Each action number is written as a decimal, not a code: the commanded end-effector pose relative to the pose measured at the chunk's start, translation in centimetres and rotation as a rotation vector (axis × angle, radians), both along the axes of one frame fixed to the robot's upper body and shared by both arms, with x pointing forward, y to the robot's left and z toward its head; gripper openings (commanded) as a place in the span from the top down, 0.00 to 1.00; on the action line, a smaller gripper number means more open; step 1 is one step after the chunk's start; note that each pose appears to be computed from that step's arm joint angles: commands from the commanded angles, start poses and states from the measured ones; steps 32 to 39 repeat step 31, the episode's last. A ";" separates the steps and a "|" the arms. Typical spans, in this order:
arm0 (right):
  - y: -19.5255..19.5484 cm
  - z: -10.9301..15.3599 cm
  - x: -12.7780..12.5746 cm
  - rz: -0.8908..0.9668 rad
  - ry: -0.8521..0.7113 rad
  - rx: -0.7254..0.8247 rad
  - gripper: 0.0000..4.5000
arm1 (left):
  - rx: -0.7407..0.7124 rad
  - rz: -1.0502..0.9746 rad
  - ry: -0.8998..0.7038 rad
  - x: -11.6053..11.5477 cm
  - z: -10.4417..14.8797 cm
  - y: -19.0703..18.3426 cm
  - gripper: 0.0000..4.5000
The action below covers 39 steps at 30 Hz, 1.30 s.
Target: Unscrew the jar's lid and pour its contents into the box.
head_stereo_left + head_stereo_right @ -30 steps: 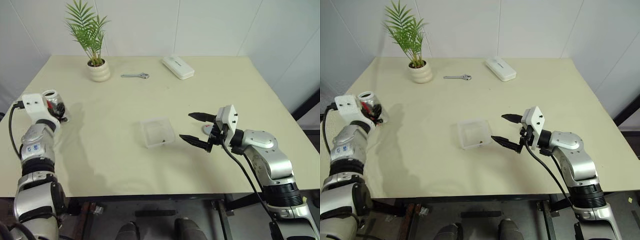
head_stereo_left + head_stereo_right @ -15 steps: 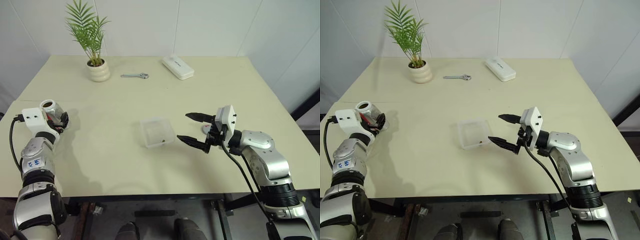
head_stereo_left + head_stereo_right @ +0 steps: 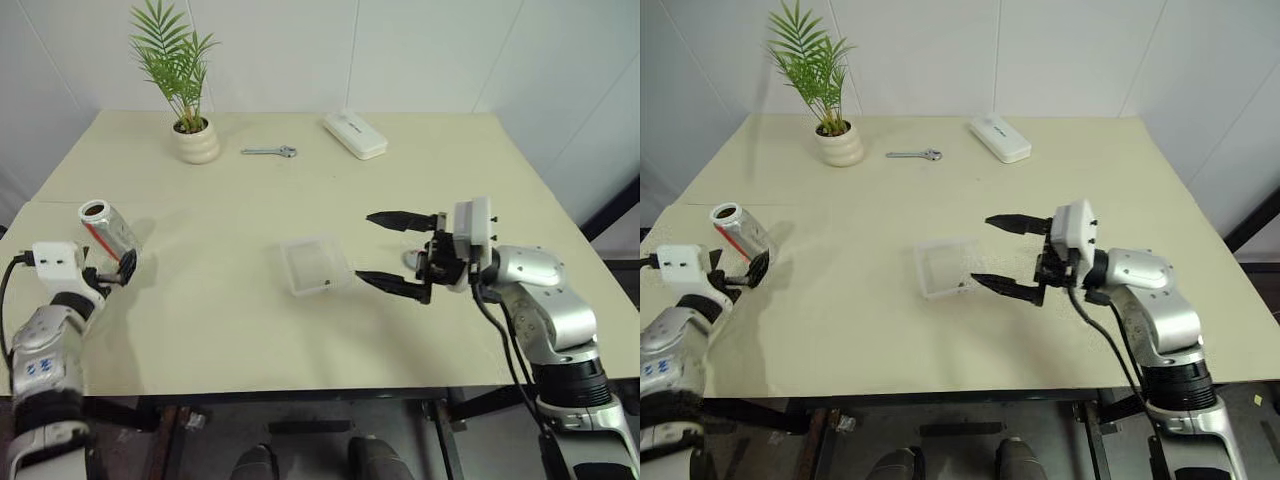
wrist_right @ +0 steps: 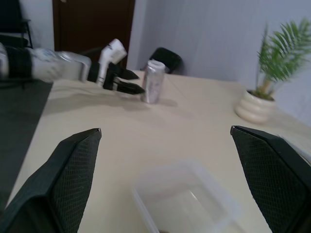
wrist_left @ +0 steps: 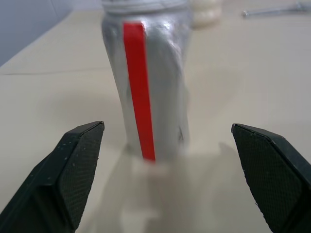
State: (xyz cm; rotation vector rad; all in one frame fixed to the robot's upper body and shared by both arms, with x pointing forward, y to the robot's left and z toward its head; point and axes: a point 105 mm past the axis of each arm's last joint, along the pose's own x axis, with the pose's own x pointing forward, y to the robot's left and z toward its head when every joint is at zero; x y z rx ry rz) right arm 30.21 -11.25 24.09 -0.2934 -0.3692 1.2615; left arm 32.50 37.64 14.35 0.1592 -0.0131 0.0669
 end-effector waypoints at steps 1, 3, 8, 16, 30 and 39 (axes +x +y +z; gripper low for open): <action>-1.6 1.5 0.1 -0.033 -0.048 0.014 0.00 | 0.012 -0.040 -0.023 -2.4 3.0 -0.1 0.01; -1.9 1.5 0.2 -0.045 -0.049 0.009 0.00 | 0.014 -0.045 0.007 -3.3 2.9 -0.2 0.01; -4.6 -0.3 1.5 -0.130 0.020 -0.117 0.00 | 0.296 -0.318 0.091 -5.8 4.0 -3.9 0.01; -9.4 -2.8 2.8 -0.180 0.008 -0.350 0.00 | 0.499 -0.705 0.056 -4.3 6.4 -9.0 0.01; -9.9 -1.3 1.5 -0.201 -0.002 -0.328 0.00 | 0.529 -0.977 0.119 -2.8 7.2 -11.6 0.01; -10.0 -1.4 1.5 -0.206 0.000 -0.322 0.00 | 0.518 -0.983 0.122 -3.1 7.1 -11.8 0.01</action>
